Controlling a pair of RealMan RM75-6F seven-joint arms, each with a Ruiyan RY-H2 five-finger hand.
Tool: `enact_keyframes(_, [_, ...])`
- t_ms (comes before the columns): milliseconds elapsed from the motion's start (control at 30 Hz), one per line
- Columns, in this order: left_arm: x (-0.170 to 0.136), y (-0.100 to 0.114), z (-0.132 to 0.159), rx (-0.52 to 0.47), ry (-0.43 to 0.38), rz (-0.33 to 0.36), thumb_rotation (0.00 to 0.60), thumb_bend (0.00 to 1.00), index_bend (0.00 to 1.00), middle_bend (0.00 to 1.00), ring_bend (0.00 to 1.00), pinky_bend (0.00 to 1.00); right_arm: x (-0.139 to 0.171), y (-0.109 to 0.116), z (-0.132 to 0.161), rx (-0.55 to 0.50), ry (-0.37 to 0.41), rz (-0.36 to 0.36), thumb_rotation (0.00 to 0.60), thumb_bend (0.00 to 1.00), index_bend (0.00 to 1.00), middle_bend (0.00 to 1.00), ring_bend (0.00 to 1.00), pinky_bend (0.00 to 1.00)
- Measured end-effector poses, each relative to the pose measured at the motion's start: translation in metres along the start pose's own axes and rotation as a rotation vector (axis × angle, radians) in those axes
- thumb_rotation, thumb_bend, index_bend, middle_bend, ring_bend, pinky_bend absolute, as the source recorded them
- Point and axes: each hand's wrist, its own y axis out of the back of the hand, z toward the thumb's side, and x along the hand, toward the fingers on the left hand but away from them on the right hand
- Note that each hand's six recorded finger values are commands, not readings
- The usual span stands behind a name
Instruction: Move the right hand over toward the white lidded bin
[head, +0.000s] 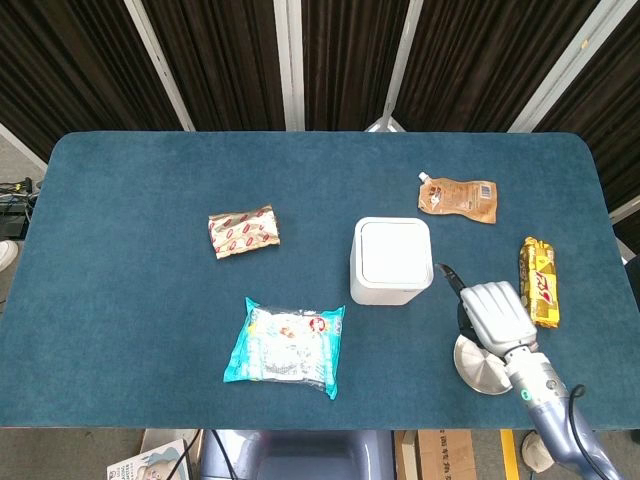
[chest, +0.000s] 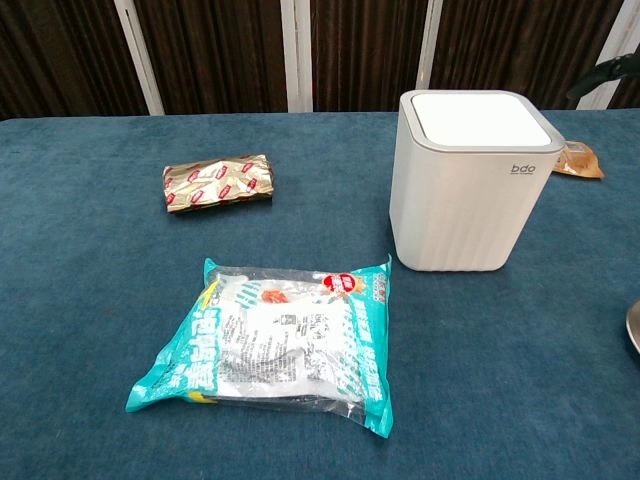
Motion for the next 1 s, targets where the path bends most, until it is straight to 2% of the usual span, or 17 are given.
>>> enact_keyframes(300, [0.0, 0.0, 0.0, -0.001, 0.001, 0.0, 0.6, 0.03, 0.18, 0.05, 0.0, 0.0, -0.017, -0.001, 0.02, 0.005, -0.002, 0.037, 0.6, 0.9, 0.13, 0.84, 0.85, 0.82])
enact_keyframes(1000, [0.0, 0.001, 0.0, 0.001, 0.002, 0.006, 0.6, 0.03, 0.18, 0.05, 0.0, 0.0, -0.019, -0.01, 0.039, 0.034, 0.025, 0.061, 0.6, 0.9, 0.16, 0.84, 0.85, 0.82])
